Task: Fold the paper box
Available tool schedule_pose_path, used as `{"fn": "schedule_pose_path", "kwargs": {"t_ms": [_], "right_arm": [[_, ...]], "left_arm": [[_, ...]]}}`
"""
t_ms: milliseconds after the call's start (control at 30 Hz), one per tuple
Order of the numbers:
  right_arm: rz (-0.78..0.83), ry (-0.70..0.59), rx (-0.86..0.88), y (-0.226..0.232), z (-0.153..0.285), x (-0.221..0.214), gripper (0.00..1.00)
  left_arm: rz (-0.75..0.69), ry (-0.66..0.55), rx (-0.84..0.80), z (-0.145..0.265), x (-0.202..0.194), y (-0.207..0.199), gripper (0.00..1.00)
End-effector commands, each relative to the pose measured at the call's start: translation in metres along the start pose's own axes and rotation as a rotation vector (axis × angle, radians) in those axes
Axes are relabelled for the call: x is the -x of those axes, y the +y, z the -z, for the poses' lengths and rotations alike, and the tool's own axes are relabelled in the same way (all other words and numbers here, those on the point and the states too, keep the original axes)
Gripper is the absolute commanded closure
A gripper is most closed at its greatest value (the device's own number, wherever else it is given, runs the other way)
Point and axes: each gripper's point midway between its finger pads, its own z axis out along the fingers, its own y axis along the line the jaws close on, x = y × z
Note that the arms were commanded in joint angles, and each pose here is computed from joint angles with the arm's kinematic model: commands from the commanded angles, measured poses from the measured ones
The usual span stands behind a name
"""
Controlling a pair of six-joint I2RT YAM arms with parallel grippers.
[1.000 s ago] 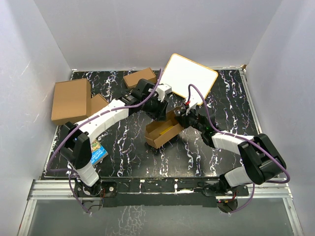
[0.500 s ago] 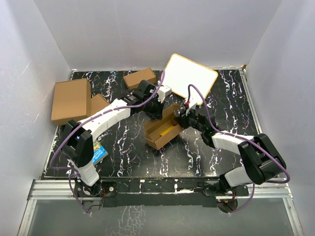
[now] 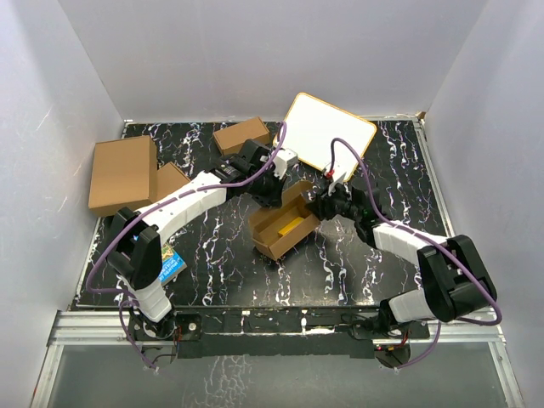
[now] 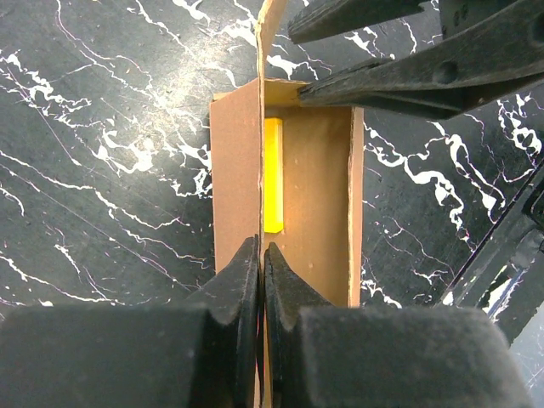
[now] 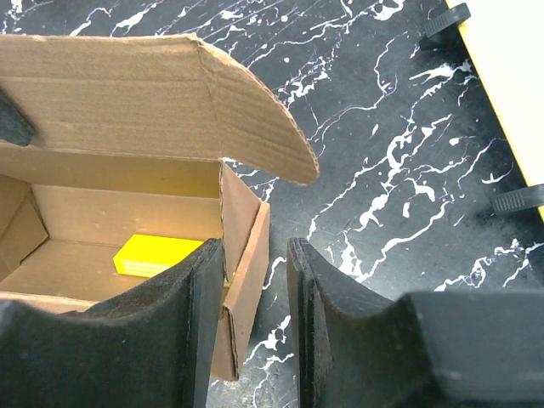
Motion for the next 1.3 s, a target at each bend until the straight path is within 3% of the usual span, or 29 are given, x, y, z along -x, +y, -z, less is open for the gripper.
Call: {"fn": "schedule_pose_path", "kwargs": {"t_ms": [0,200,333,533,667,833,933,1267], "right_arm": [[0.097,-0.071,0.072,0.001,0.009,0.04,0.61],[0.146,-0.046,0.135,-0.005,0.031,0.044,0.61],[0.221,-0.035,0.277,0.008,0.051,0.044,0.65],[0.569,-0.044,0.697,0.07,0.093,-0.007,0.84],[0.611,0.055,0.812,0.085,0.095,-0.051,0.88],[0.734,0.161,0.734,0.087,0.057,-0.066,0.9],[0.789,0.144,0.643,0.086,0.039,-0.054,0.9],[0.685,0.121,0.4,0.07,0.001,-0.021,0.89]], "left_arm": [[-0.007,0.0,-0.007,0.004,-0.002,-0.004,1.0],[0.008,-0.002,-0.019,0.003,-0.003,-0.007,1.0],[0.011,0.0,-0.022,0.002,-0.002,-0.008,1.0],[0.013,0.006,-0.027,0.0,-0.002,-0.01,1.0],[0.017,0.003,-0.033,0.0,0.0,-0.012,1.0],[0.022,0.004,-0.043,-0.002,0.0,-0.015,1.0],[0.026,0.006,-0.056,-0.002,-0.001,-0.018,1.0],[0.062,0.017,-0.164,-0.01,-0.008,-0.039,1.0]]}}
